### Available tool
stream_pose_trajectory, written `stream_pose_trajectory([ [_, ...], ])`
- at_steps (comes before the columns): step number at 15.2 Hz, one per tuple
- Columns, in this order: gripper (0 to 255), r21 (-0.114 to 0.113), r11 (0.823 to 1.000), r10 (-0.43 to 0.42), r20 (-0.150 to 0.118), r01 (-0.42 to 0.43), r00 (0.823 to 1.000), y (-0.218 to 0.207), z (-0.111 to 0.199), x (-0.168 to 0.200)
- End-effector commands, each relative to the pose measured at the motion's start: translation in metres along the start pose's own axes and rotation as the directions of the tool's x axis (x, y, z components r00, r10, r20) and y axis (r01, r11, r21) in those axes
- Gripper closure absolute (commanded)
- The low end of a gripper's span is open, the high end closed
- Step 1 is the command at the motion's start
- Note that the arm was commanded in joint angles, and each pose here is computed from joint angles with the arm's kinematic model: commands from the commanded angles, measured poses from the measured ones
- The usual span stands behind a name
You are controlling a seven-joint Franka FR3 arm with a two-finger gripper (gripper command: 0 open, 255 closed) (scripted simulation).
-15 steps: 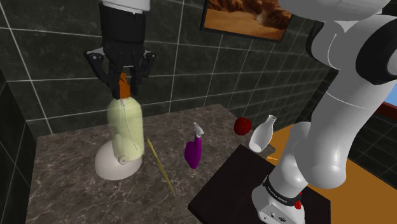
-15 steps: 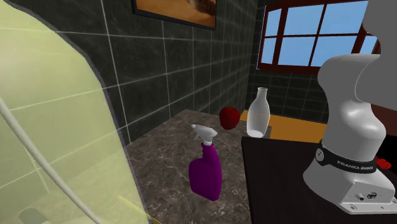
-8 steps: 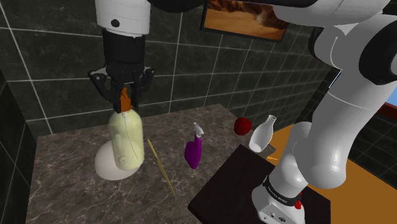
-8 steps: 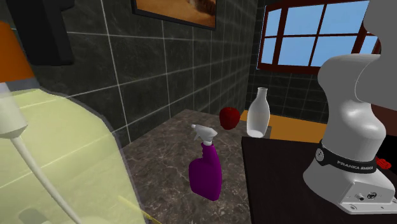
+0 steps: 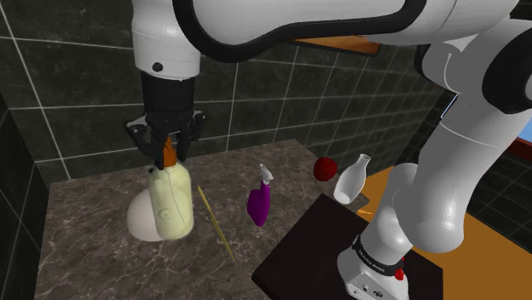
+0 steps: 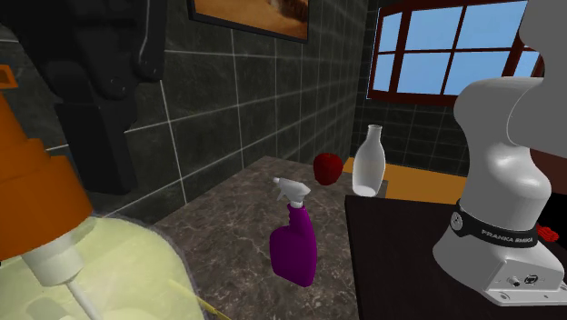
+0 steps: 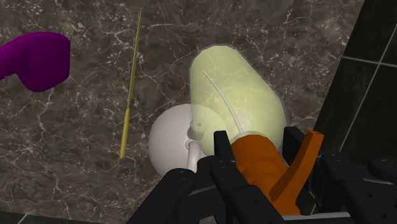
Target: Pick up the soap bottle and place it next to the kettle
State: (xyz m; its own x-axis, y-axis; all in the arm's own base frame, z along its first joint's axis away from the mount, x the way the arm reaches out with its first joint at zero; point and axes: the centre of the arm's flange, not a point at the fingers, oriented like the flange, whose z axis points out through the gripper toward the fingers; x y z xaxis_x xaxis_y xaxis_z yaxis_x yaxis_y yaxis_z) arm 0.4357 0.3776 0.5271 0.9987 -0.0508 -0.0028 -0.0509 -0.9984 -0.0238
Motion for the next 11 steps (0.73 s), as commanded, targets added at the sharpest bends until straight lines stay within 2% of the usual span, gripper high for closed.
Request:
stream_pose_trajectory([
  [1,255,0.001,1.0,0.0,-0.001,0.0,1.0,-0.001,0.011,0.0],
  [11,255,0.001,1.0,0.0,-0.001,0.0,1.0,0.001,0.063,0.0],
])
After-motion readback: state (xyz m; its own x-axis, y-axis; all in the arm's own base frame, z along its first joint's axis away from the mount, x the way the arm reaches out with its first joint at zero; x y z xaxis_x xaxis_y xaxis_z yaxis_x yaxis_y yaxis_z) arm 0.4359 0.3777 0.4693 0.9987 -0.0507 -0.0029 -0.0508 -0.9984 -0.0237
